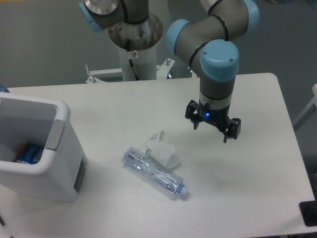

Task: Place the trash in the trash can
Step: 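Move the open gripper over the crumpled white tissue and lower it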

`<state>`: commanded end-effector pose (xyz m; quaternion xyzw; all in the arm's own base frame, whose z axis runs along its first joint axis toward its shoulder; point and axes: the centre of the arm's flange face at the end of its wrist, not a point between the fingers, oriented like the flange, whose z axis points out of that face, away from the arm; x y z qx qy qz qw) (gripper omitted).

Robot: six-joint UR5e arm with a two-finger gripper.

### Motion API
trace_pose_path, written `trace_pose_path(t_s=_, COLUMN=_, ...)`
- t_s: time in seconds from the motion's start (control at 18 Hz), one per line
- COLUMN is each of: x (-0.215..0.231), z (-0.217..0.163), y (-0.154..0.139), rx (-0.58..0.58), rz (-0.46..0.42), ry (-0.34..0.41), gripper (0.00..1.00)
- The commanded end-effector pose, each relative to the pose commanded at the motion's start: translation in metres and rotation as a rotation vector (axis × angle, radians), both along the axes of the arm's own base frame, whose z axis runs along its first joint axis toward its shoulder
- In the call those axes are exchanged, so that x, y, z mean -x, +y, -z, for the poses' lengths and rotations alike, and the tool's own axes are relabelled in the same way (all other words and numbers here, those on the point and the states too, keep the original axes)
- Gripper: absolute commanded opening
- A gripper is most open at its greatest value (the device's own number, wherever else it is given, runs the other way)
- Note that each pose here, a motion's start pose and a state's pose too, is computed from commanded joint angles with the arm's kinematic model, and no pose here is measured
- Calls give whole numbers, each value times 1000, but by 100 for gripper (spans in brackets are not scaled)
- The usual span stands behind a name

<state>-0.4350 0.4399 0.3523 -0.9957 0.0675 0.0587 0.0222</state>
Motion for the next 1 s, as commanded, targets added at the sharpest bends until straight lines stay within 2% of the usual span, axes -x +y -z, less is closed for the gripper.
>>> trace_pose_path(t_s=0.33, x=-14, z=1, y=12, rx=-2, rz=-1, ry=-8, gripper=100)
trace_pose_path(t_s=0.67, x=-30, z=19, y=32, rx=-47, rz=-144, ry=2, gripper=100)
trace_pose_path(t_s=0.83, x=-55, z=43, y=35, rx=-70, rz=-149, ry=15, gripper=100)
trace_pose_path(t_s=1.0, x=-72, z=56, y=40, rx=-98, rz=-224, ry=18, gripper=100)
